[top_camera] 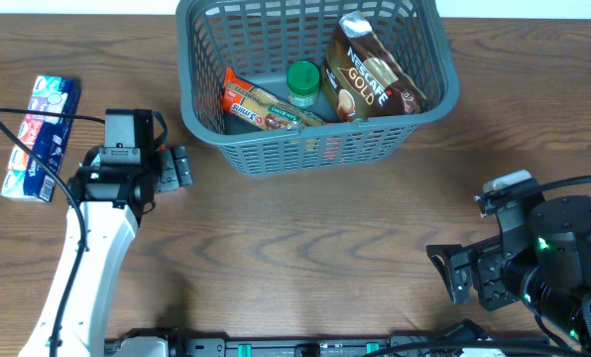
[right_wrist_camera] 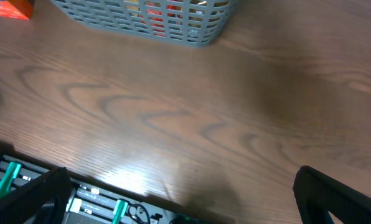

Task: Pack container
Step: 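Move the left gripper toward the Redoxon box and Kleenex pack, then grasp the orange Redoxon box with the left gripper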

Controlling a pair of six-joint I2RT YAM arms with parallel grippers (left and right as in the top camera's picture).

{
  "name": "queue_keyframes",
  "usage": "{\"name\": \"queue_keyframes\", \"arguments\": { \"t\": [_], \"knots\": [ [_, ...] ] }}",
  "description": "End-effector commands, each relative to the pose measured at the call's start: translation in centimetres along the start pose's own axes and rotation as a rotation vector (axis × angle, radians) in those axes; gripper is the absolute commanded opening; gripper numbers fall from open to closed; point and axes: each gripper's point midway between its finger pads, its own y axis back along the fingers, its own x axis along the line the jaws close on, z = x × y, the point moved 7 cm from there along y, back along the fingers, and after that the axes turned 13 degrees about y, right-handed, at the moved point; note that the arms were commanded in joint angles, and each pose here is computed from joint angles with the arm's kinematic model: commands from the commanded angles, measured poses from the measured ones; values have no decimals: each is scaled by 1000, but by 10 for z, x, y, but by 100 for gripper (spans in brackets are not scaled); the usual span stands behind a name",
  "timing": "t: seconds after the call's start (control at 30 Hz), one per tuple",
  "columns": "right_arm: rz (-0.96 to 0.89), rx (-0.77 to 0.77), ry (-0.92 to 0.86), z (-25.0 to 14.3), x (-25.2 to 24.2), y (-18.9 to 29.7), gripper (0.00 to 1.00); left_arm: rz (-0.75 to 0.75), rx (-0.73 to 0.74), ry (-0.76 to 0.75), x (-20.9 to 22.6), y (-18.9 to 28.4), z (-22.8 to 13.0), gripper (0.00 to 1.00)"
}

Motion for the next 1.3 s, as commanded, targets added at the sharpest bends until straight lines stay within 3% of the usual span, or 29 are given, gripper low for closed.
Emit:
{"name": "queue_keyframes", "arguments": {
  "t": [0.0,0.9,1.17,1.27],
  "knots": [
    [-2,-10,8,1,-1,3,99,27,-6,12,8,-3,8,98],
    [-2,-10,8,1,-1,3,99,-18,112,15,-5,-53,5,100],
    [-2,-10,8,1,-1,3,99,-22,105,16,-6,-55,6,76],
    [-2,-10,8,1,-1,3,99,-28,90,18,-7,-55,9,72]
  ]
}}
